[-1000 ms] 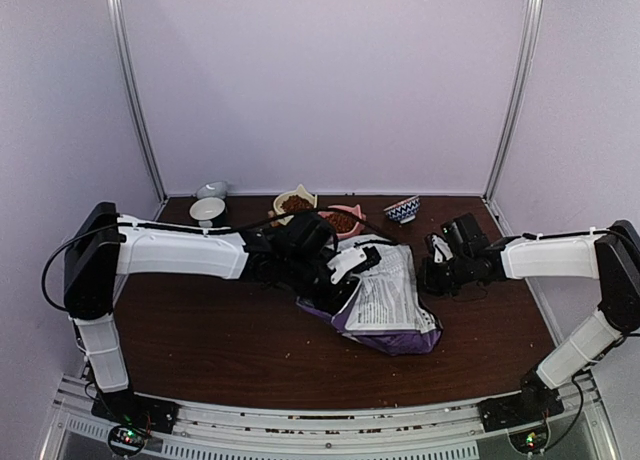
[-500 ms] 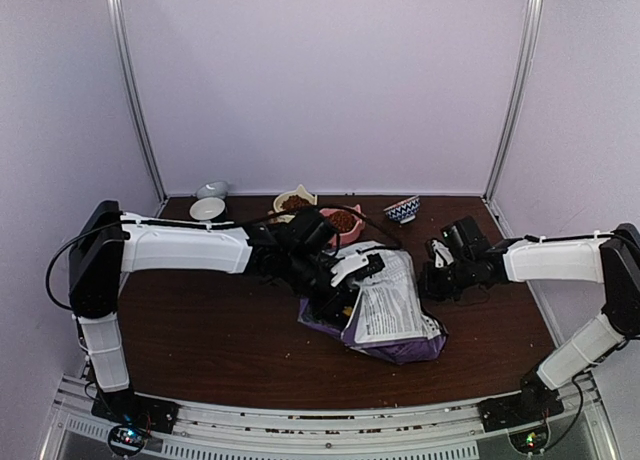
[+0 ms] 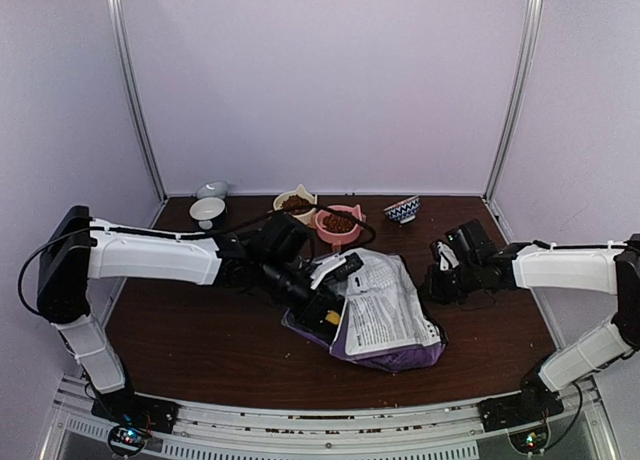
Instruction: Serve the pet food
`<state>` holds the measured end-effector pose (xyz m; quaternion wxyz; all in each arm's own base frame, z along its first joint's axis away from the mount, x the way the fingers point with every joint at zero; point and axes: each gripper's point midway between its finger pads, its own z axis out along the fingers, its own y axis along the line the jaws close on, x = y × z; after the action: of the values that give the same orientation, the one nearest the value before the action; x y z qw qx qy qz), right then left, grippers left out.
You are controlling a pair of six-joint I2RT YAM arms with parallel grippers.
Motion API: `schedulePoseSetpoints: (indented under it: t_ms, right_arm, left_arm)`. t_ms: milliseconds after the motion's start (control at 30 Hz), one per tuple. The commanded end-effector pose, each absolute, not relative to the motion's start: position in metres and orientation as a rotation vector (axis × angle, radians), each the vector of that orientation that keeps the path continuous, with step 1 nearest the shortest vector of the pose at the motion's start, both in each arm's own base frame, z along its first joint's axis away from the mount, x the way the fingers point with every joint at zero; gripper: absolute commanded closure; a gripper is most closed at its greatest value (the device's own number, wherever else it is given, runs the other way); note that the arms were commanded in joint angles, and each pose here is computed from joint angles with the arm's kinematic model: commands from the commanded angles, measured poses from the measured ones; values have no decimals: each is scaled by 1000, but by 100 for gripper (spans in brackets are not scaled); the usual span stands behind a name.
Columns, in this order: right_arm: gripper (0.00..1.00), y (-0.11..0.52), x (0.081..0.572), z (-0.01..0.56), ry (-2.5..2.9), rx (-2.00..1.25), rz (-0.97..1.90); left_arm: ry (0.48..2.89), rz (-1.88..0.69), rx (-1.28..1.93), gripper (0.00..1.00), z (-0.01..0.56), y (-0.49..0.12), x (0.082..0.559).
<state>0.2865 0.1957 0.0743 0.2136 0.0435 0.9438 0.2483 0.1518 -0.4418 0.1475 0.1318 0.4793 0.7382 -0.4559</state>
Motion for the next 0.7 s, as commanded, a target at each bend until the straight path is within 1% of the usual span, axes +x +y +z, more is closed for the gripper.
schedulePoseSetpoints:
  t_ms: [0,200,500,533,567,667]
  right_arm:
    - [100,176,302,77,2547,196,562]
    - [100,172,302,81,2539,205,541]
    - [100,162,301,102,2521,191,481]
    - [96,160,301,106,2518,186,471]
    - [89,160,302,114,2505,175,465]
    - [61,159,300,137,2476,131,457]
  left_arm:
    - [1961,-1712,1398,100,219,-441,111]
    - [2017,-1712,1290,100,227,-427,120]
    - [2021,-1762,1099,100,246,-414,132]
    - [2025,-1777,1073,100,247,-413,134]
    - [2024,-1790,1047,100,249,-411,136]
    - [2026,-1789,1005,100,252,-409,141]
